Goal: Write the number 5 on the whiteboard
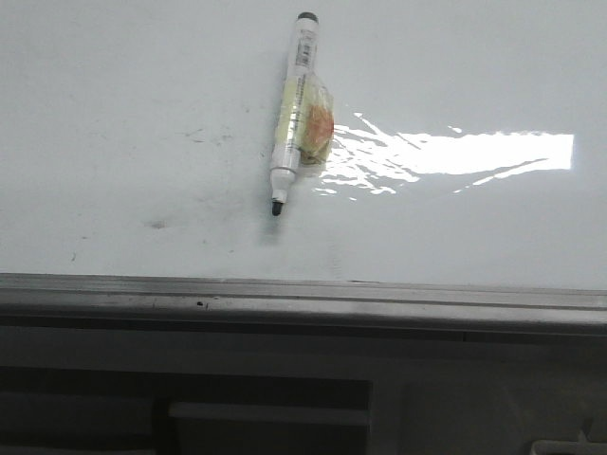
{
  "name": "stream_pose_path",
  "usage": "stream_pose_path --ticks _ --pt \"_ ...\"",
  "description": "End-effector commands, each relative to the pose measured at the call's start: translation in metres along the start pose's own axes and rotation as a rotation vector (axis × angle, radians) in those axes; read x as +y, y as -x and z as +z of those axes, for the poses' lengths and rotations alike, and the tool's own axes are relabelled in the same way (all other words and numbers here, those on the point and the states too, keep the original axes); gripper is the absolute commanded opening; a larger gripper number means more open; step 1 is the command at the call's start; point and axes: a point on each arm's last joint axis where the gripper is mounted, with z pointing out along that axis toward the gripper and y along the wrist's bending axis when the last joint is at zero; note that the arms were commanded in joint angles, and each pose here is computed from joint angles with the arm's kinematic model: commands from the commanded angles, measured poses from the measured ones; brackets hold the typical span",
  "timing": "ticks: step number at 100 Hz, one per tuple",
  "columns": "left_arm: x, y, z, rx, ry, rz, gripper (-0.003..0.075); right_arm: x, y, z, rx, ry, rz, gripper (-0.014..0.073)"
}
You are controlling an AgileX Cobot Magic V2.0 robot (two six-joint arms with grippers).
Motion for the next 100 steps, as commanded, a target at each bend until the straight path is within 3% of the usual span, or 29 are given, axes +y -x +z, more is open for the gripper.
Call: stream_pose_path --ticks 1,88,100 --pt "0.0002 -0.0003 0.0003 -0.072 0.004 -0.018 -0.0020 0.0001 -0.0053 0.0015 -0.005 0.005 -0.007 -0.0063" --pt "0.0002 -0.0003 0.0003 -0.072 0.004 -0.018 -0.0020 0.0000 -0.0053 0.0015 -0.006 0.005 -0.009 -0.0063" --pt "0.0002 -0.0003 0.0003 -0.072 0.004 -0.018 -0.0020 -0.0005 -0.0027 0.0014 -0.033 -0.002 -0.055 -0.0063"
